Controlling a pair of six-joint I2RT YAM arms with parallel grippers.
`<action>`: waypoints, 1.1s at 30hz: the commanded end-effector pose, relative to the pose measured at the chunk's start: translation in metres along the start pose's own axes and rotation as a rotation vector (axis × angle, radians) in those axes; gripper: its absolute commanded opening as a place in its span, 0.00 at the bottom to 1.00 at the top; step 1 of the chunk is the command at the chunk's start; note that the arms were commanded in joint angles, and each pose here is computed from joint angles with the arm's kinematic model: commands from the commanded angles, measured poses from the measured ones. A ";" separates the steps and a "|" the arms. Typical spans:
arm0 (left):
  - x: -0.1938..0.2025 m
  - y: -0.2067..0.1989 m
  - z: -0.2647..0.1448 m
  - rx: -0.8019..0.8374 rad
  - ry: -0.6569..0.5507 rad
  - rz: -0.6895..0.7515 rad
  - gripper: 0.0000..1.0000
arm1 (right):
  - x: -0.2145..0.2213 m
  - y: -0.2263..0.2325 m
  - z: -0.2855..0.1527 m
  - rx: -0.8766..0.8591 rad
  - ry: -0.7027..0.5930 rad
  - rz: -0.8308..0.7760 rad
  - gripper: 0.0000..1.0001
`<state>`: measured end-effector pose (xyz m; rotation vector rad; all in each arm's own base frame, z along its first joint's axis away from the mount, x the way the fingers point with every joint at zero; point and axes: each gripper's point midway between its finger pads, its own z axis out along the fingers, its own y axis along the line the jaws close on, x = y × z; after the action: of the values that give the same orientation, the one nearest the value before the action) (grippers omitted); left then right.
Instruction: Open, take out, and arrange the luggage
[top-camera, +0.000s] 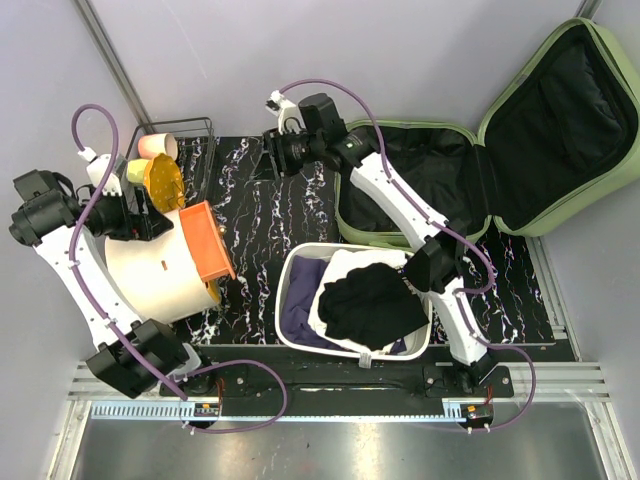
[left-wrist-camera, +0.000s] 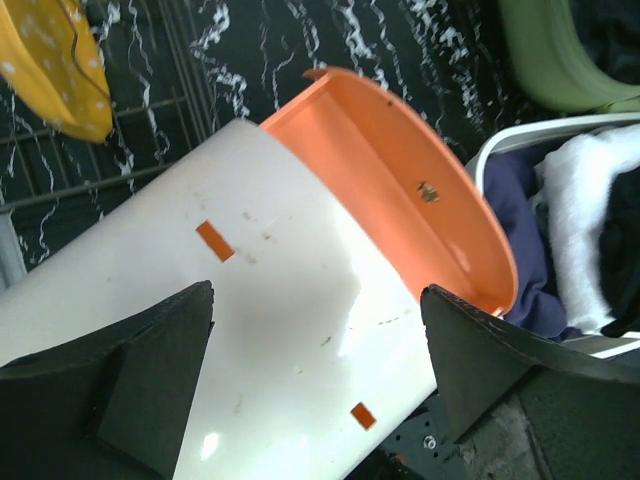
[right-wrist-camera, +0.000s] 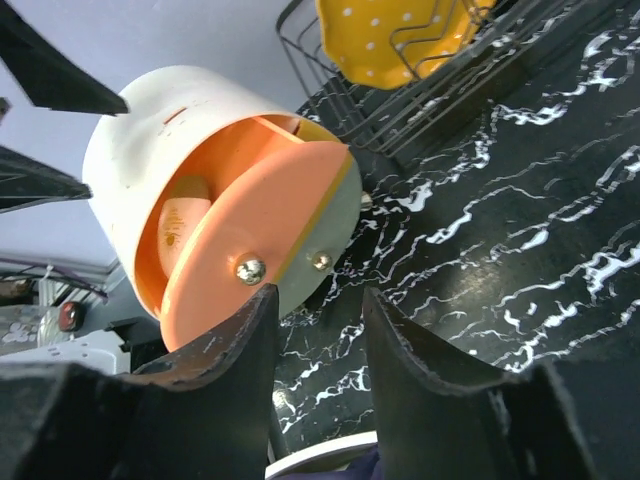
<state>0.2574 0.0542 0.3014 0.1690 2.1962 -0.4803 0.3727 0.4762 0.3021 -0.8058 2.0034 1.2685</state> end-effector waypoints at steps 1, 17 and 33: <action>0.047 -0.014 -0.011 -0.012 0.175 -0.085 0.88 | 0.017 0.038 0.018 -0.168 0.049 -0.019 0.45; 0.102 0.002 0.005 -0.013 0.337 -0.154 0.80 | 0.061 0.077 0.069 -0.316 0.116 -0.069 0.40; 0.104 0.004 0.016 0.012 0.358 -0.171 0.68 | 0.064 0.114 0.097 -0.424 0.063 -0.065 0.22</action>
<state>0.2687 0.0765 0.2581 0.2482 2.2361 -0.3456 0.2849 0.5770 0.2499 -1.0684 1.9072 1.5819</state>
